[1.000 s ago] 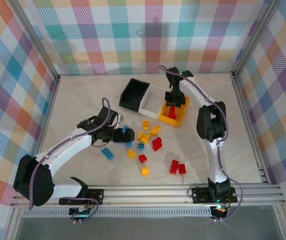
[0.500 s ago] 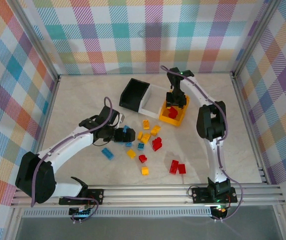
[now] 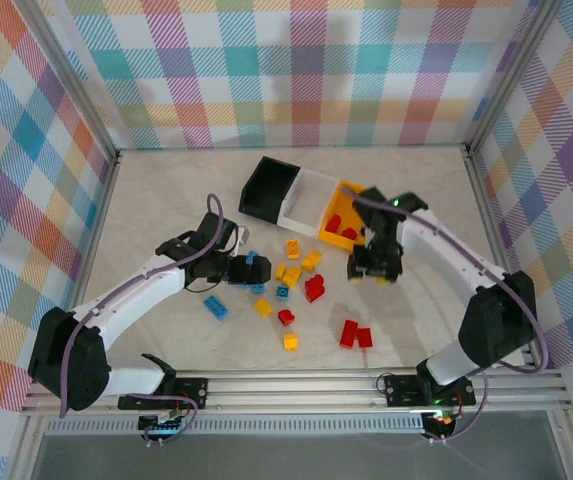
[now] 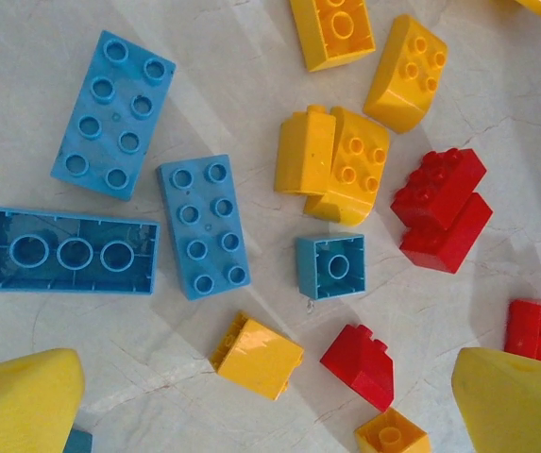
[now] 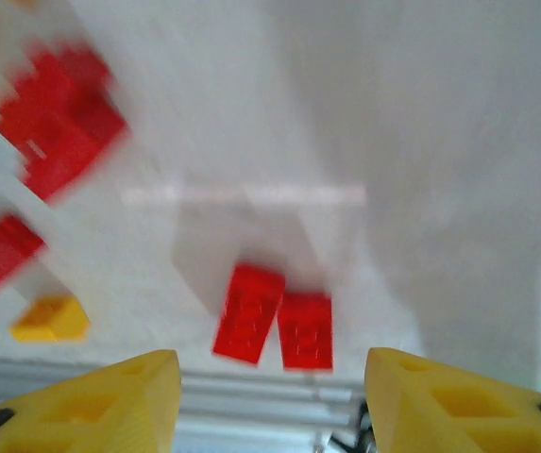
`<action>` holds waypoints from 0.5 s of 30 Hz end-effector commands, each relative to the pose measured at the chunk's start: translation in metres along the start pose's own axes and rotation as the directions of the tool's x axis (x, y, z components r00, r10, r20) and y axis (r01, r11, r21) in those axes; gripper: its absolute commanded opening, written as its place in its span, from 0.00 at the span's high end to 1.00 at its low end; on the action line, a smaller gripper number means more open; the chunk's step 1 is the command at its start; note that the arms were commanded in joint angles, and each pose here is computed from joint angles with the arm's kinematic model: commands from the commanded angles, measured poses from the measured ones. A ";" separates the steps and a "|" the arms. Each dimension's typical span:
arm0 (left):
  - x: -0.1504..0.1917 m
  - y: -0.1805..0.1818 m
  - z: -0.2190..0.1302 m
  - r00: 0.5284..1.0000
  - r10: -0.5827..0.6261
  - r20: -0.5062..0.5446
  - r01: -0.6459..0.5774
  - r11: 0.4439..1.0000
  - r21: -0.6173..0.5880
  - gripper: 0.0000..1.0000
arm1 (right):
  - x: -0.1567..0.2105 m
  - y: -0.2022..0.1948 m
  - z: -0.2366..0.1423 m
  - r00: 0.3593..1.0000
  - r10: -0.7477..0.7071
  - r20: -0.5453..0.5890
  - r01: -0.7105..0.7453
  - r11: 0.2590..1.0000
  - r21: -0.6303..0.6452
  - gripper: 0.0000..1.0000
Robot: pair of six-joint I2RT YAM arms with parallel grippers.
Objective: Sort the legos into containers by color
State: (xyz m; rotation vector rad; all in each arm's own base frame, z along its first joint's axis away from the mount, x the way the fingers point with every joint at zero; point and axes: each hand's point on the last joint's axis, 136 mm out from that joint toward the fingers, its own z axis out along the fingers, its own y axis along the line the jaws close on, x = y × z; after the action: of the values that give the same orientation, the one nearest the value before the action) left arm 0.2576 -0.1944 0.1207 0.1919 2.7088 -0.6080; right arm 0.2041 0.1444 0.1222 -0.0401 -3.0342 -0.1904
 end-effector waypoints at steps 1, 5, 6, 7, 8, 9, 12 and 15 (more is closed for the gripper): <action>0.002 -0.007 0.000 1.000 -0.007 0.010 0.006 0.999 0.033 0.00 | 0.038 0.013 0.033 0.990 0.087 -0.109 -0.093 0.995 -0.047 0.42; 0.002 -0.009 -0.001 1.000 -0.012 0.014 0.012 0.999 0.031 0.00 | 0.065 0.018 0.055 0.984 0.115 -0.137 -0.123 0.991 -0.052 0.42; 0.003 -0.009 -0.003 1.000 -0.014 0.016 0.013 0.999 0.029 0.00 | 0.068 0.014 0.058 0.984 0.119 -0.132 -0.124 0.992 -0.034 0.42; 0.004 -0.009 -0.003 1.000 -0.014 0.016 0.014 1.000 0.026 0.00 | 0.071 0.009 0.060 0.984 0.123 -0.129 -0.126 0.992 -0.013 0.42; 0.005 -0.008 -0.004 1.000 -0.017 0.016 0.017 1.000 0.024 0.00 | 0.073 0.002 0.061 0.984 0.131 -0.124 -0.130 0.991 0.014 0.42; 0.006 -0.008 -0.005 1.000 -0.020 0.019 0.020 1.000 0.024 0.00 | 0.076 -0.005 0.063 0.983 0.135 -0.122 -0.131 0.991 0.040 0.43; 0.010 -0.006 -0.006 0.999 -0.038 0.024 0.037 0.999 0.023 0.00 | 0.084 -0.022 0.070 0.984 0.134 -0.119 -0.124 0.988 0.092 0.47; 0.013 -0.004 -0.006 0.998 -0.059 0.028 0.059 0.998 0.027 0.00 | 0.089 -0.027 0.082 0.980 0.140 -0.139 -0.126 0.987 0.102 0.50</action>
State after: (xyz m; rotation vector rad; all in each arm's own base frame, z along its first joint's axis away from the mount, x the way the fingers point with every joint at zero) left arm 0.2474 -0.1951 0.1218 0.1431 2.6962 -0.6415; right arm 0.1117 0.1373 0.0556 -0.1716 -2.8831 -0.0844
